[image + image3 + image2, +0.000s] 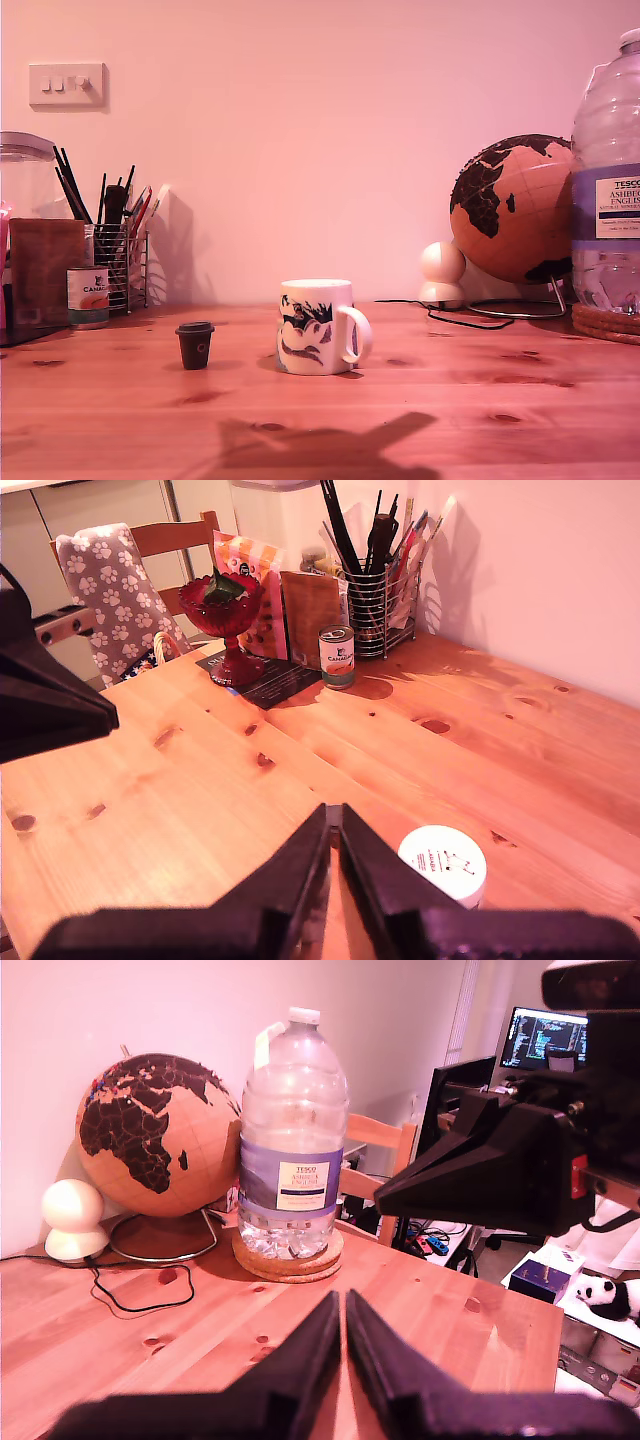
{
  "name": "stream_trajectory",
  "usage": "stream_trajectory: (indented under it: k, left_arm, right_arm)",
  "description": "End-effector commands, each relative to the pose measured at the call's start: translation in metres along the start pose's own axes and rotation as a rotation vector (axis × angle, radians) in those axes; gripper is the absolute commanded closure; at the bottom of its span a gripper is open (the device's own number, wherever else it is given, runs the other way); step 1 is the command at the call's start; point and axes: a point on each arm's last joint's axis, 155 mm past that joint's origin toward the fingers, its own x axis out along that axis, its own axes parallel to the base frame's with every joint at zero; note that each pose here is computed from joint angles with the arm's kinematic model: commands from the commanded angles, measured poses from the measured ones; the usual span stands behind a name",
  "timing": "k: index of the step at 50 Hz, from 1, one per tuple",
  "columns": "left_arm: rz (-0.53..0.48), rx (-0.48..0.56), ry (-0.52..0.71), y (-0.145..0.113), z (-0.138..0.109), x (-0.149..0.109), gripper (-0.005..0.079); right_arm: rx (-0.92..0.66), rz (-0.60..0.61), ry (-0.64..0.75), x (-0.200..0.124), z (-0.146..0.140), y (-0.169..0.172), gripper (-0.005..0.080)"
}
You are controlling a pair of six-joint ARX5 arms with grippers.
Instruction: Lift the coffee cup and remove the coffee capsule that is hidden under it
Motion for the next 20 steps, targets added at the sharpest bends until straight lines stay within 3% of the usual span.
stream_trajectory:
  k: [1, 20]
  left_arm:
    - [-0.002, -0.014, 0.019, 0.001, -0.01, 0.002, 0.0764]
    - [-0.002, -0.013, 0.018, 0.001, -0.01, 0.002, 0.0764]
  right_arm:
    - [0.002, 0.003, 0.007, 0.001, -0.004, 0.001, 0.0763]
    - [0.006, 0.002, 0.08, 0.001, -0.022, 0.001, 0.0763]
